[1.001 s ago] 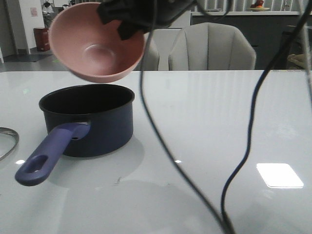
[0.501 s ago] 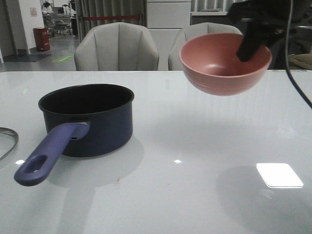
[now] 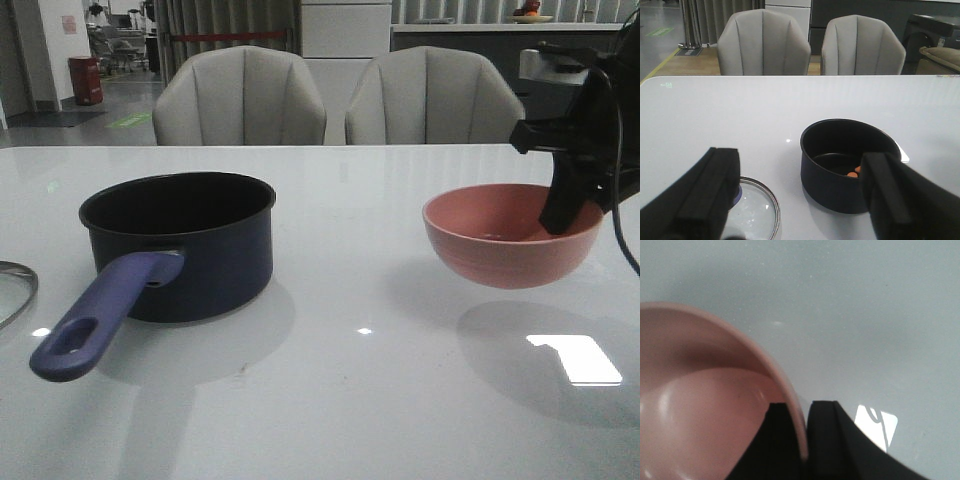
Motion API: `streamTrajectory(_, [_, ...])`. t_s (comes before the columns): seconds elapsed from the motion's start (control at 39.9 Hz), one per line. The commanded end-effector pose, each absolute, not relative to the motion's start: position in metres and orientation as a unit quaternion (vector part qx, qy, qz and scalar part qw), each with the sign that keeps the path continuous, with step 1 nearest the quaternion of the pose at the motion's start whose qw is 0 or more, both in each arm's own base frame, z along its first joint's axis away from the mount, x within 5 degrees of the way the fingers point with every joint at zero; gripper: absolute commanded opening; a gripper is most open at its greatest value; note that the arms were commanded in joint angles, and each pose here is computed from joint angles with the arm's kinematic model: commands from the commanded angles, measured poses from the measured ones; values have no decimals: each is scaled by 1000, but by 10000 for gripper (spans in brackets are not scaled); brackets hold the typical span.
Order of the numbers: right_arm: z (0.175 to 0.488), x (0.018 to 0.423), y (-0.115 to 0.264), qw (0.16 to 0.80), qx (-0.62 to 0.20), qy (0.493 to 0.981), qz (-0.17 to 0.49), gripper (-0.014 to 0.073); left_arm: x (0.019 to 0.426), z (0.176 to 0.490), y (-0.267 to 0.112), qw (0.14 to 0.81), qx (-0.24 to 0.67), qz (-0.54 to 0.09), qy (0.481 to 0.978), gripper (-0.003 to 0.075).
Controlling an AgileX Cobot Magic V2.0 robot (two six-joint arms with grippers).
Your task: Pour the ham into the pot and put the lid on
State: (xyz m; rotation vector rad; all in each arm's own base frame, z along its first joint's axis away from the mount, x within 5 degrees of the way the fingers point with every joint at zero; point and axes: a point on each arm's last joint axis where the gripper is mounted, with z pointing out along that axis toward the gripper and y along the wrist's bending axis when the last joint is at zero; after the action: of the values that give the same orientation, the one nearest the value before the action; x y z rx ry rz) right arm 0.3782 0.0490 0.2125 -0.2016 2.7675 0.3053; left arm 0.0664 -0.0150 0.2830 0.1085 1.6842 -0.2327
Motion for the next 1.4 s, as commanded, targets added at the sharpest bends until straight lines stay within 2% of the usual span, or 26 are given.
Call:
streamTrajectory(0.0, [235,383,47,222,-54,967,113,137,67,298,-15,694,46,-111,709,529])
streamTrajectory(0.18, [227,385,48,212,-51,969,113,179,67,298,-15,694,46,-111,709,529])
streamTrajectory(0.48, [221,387,48,205,-47,971,113,419,67,298,-15,694,46,-111,709,529])
streamTrajectory(0.63, [224,389,45,211,-60,971,97,421,67,298,-15,694,46,-111,709,529])
streamTrajectory(0.75, [239,387,43,217,-79,970,78,421,67,298,-15,694,46,-111,709,529])
streamTrajectory(0.98, [303,364,42,309,-105,943,65,421,67,298,-15,694,46,-111,709,529])
streamTrajectory(1.15, [347,328,59,394,-139,906,70,421,67,298,-15,694,46,-111,709,529])
streamTrajectory(1.38, [357,274,74,471,-160,863,86,421,67,298,-15,694,46,-111,709,529])
